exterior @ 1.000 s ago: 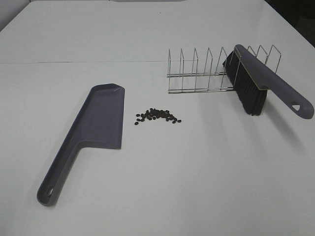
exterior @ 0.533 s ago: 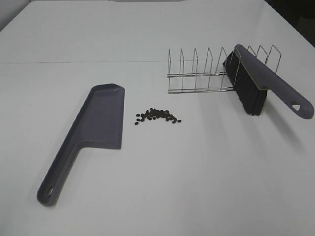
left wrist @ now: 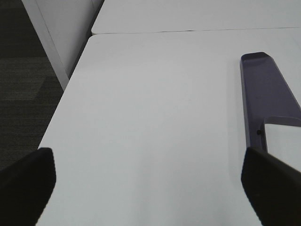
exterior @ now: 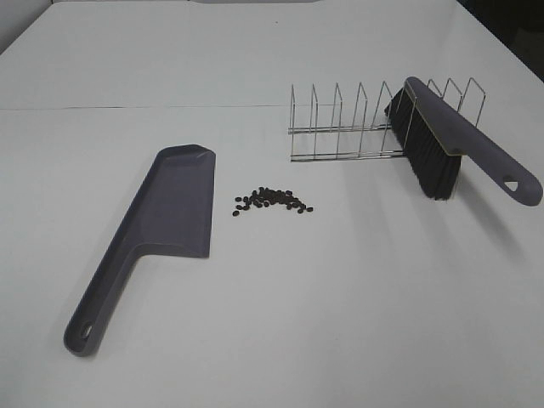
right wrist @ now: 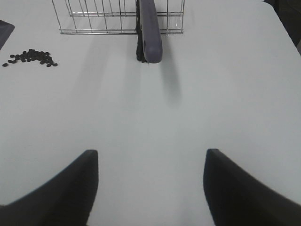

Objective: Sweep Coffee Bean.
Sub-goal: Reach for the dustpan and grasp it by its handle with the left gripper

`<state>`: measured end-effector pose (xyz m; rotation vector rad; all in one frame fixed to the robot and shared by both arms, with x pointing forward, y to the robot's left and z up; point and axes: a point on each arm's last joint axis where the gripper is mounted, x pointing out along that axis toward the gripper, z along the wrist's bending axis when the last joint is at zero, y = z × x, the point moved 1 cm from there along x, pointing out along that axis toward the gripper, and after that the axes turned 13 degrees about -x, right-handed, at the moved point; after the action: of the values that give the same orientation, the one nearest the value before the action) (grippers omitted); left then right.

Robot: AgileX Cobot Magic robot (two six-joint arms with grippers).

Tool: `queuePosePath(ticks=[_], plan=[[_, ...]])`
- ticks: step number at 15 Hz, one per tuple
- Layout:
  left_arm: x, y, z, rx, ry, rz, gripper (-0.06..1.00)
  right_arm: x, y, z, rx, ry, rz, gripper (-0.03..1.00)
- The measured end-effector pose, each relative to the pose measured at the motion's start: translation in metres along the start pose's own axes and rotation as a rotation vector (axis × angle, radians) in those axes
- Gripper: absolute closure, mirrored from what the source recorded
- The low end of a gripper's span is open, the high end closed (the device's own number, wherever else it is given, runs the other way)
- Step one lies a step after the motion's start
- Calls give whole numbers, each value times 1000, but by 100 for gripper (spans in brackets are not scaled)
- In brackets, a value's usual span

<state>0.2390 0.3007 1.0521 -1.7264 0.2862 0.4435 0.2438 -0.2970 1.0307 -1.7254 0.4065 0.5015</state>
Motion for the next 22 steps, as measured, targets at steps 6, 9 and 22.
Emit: queuePosePath(ticks=[6,9,22], plan=[[0,0,0,0,0,0,-5,0,0,0,0,0,0,41],[0,0,0,0,0,0,-5,0,0,0,0,0,0,41],[43,-24,-4,-94,-88,399,-3,0,0,0,0,0,0,41]])
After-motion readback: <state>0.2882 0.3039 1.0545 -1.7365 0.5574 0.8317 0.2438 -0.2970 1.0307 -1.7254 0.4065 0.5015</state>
